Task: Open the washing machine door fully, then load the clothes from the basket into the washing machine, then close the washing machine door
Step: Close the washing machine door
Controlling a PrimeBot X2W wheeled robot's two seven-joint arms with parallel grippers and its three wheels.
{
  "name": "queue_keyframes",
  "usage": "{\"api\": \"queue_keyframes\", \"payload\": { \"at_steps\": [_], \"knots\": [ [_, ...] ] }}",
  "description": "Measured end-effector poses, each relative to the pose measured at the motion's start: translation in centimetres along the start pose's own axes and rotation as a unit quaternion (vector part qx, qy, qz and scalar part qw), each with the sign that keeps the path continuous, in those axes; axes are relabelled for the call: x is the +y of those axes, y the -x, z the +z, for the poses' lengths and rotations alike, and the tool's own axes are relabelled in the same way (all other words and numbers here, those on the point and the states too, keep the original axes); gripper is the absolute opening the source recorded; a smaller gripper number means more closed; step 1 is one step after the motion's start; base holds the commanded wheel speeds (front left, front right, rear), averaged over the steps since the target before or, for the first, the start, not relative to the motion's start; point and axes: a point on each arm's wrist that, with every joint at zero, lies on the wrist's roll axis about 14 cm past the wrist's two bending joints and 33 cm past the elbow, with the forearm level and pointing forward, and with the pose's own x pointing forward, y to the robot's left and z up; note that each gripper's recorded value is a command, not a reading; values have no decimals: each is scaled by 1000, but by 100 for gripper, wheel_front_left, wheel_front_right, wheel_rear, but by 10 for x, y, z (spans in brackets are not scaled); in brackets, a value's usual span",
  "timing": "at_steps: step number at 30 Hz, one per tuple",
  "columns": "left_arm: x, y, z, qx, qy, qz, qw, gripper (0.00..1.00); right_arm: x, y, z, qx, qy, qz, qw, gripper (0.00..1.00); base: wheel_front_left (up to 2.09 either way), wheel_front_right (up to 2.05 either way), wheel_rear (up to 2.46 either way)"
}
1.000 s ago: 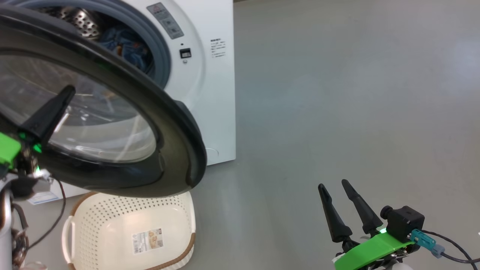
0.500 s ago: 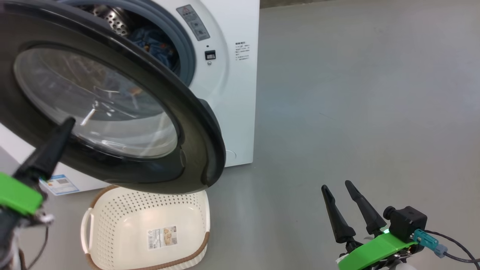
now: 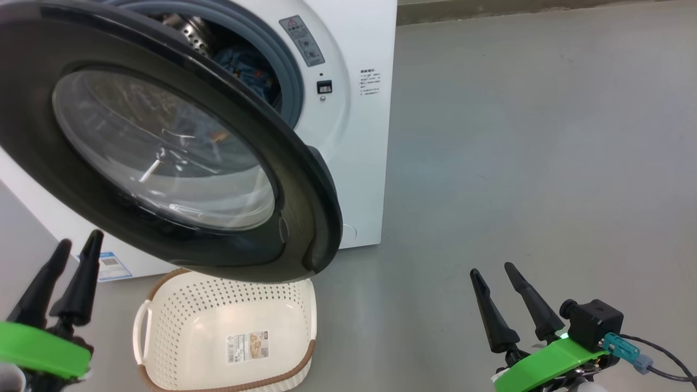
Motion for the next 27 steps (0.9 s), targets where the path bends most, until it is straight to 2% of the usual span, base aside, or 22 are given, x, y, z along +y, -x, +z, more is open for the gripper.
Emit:
{"api": "queue_keyframes", "payload": {
  "at_steps": [8, 17, 22, 27],
  "knots": [
    [22, 16, -1, -55, -80, 33, 995, 100, 0, -4, -1, 1, -1, 1, 1000, 100, 0, 0, 0],
    [48, 31, -14, -84, -119, 71, 987, 100, 1, -9, -4, 5, -2, 3, 1000, 100, 0, 0, 0],
    [64, 41, -29, -74, -141, 91, 983, 100, 3, -12, -9, 10, -2, 7, 1000, 100, 0, 0, 0],
    [71, 46, -40, -73, -130, 108, 983, 100, 4, -14, -10, 13, 0, 9, 1000, 100, 0, 0, 0]
  ]
}}
